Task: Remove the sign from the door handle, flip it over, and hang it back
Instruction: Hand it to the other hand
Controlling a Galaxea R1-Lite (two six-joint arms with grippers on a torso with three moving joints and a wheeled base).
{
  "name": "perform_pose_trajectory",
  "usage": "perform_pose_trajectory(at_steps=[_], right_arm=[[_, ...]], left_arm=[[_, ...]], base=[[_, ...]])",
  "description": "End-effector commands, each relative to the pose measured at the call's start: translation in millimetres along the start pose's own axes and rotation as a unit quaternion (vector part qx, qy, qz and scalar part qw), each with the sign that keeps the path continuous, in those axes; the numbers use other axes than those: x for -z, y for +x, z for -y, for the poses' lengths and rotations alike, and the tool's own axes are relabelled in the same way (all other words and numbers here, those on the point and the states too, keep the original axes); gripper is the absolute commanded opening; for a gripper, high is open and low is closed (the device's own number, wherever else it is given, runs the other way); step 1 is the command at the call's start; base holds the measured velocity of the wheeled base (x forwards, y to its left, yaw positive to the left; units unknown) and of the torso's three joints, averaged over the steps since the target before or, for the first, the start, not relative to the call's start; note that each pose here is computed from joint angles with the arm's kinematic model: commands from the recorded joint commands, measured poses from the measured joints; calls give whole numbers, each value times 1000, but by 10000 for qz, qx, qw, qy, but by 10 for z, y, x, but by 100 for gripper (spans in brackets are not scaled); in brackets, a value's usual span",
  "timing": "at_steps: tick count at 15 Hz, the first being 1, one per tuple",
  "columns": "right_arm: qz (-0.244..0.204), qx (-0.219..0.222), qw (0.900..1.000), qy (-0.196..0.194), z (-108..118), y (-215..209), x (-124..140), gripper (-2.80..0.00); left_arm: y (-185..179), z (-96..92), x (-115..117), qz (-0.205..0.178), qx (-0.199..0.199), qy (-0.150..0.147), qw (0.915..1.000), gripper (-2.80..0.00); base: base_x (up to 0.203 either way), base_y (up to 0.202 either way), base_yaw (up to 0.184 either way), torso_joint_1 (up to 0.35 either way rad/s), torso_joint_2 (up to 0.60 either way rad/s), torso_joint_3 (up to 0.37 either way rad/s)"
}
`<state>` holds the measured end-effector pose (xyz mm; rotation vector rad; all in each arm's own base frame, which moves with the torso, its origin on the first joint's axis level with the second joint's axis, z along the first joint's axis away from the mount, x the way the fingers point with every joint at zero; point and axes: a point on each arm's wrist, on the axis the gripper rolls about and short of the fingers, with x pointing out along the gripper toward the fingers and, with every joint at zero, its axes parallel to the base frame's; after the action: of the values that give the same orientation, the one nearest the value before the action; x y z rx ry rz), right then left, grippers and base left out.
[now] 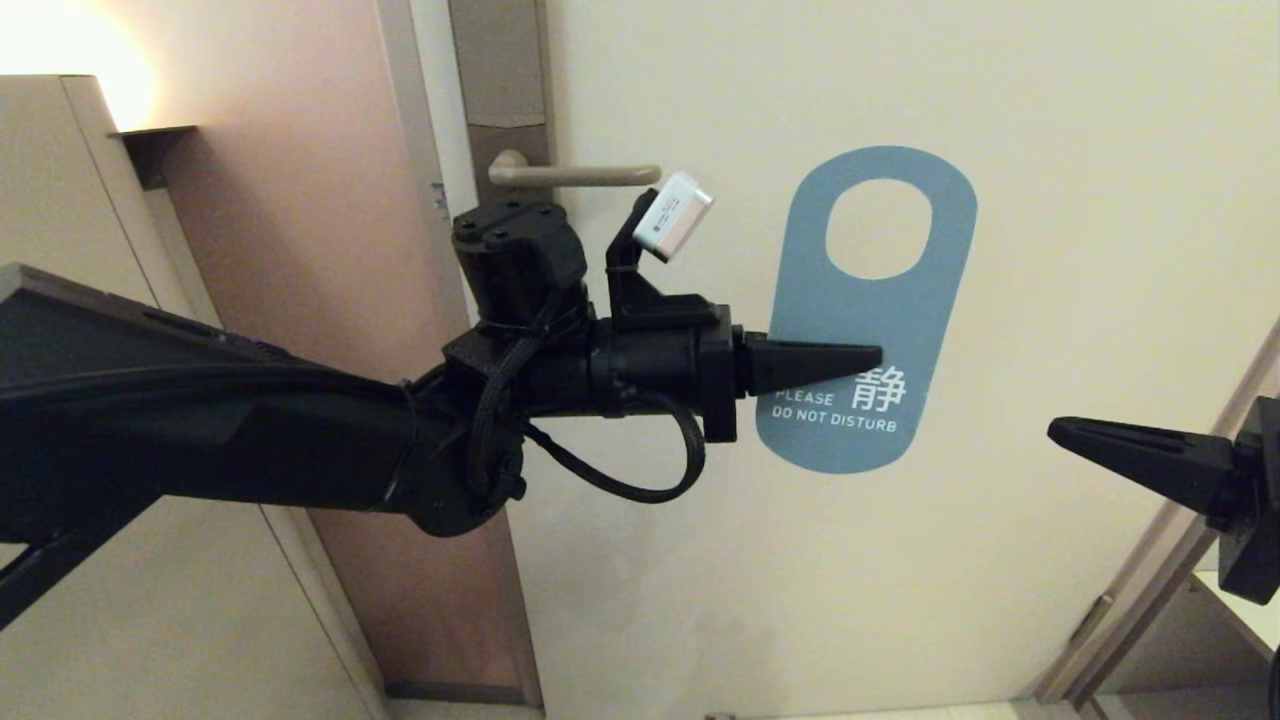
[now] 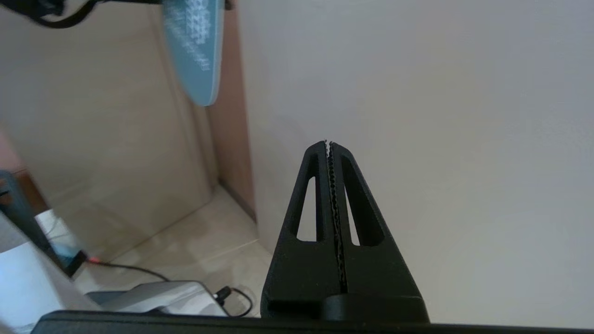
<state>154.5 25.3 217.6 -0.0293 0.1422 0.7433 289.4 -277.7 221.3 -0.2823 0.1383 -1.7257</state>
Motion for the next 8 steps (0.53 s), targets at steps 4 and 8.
perform_pose_trajectory(at_steps=[4,8], right_arm=[[-14,-166,9999,-12,-30,21,14,0],[-37,-338,9994,14,-37,31,33,0]], left_arm=[[23,-17,13,-6,42,9,10000,-280],[63,-28,53,-2,93,24,10000,-280]], base=[[0,0,0,0,0,0],[0,0,0,0,0,0]])
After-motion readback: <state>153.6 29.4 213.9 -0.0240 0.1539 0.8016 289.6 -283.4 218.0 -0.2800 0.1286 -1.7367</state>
